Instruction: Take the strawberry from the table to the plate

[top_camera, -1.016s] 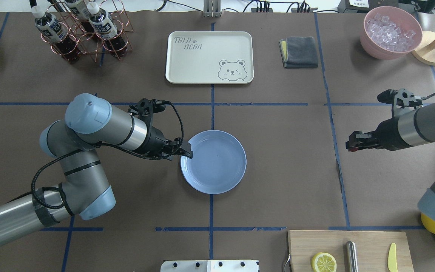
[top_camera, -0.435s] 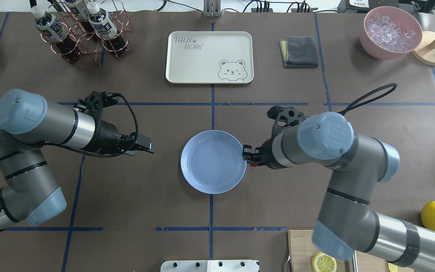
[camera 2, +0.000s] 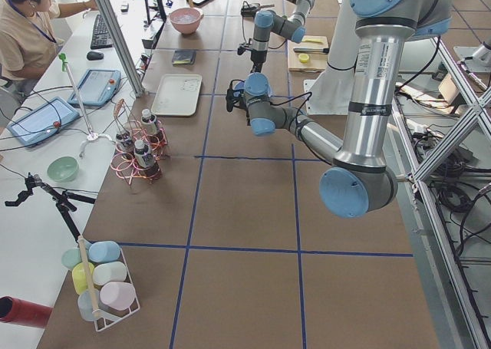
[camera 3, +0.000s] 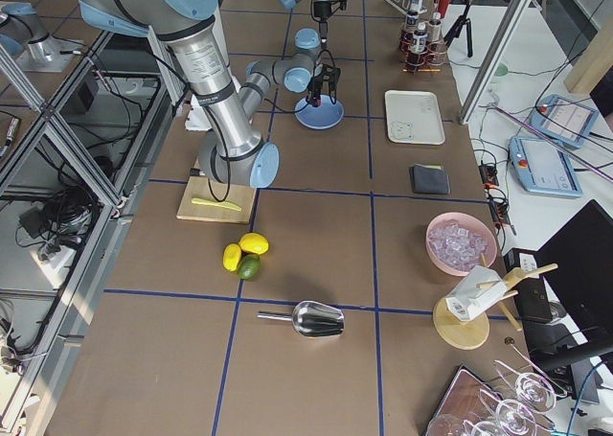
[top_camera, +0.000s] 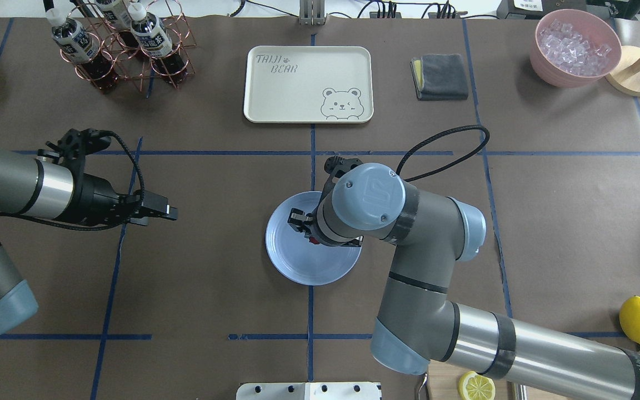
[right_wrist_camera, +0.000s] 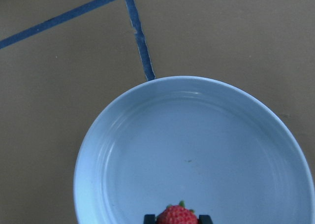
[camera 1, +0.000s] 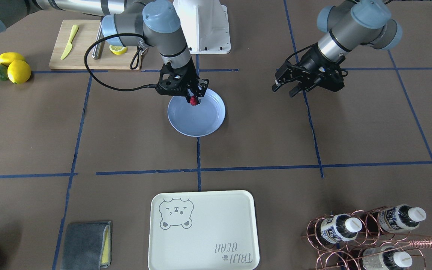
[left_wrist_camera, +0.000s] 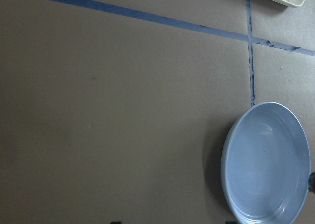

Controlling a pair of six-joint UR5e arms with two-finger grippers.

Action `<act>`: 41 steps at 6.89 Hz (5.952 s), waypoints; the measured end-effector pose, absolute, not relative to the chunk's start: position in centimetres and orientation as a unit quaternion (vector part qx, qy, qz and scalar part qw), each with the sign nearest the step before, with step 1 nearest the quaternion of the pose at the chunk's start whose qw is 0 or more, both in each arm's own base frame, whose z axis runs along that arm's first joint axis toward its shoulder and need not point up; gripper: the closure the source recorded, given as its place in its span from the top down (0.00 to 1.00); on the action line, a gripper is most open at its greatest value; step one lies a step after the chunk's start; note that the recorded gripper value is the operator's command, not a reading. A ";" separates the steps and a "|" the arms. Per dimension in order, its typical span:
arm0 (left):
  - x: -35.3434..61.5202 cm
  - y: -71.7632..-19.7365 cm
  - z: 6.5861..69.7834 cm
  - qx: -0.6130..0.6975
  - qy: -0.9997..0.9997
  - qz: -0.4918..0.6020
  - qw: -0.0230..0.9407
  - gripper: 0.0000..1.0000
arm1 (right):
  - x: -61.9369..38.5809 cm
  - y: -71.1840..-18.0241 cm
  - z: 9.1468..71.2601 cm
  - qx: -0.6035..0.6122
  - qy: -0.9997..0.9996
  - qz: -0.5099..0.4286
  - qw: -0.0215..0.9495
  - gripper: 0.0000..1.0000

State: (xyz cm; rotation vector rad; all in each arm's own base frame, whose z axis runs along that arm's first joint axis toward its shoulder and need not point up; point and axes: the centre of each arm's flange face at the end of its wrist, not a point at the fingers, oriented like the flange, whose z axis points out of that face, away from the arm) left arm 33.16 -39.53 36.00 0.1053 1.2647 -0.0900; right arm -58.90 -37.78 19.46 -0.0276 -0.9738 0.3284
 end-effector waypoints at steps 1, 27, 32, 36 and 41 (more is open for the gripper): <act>32.1 -39.6 36.5 0.052 0.587 -0.050 0.806 0.76 | -59.9 -38.0 20.0 -0.017 -0.457 0.161 0.875 0.00; 3.6 -41.0 61.3 0.205 0.387 0.159 0.885 0.77 | -7.5 -44.3 47.2 0.026 -0.413 0.011 0.910 1.00; -6.9 -43.9 60.4 0.036 0.410 0.062 0.909 1.00 | 4.1 -40.1 59.0 0.002 -0.391 -0.069 0.918 1.00; -6.6 -43.7 57.1 0.044 0.417 0.069 0.905 1.00 | 4.2 -38.5 60.7 -0.014 -0.400 -0.061 0.914 1.00; -6.5 -44.4 58.7 0.070 0.421 0.086 0.900 1.00 | 4.1 -38.5 60.4 -0.011 -0.402 -0.062 0.913 1.00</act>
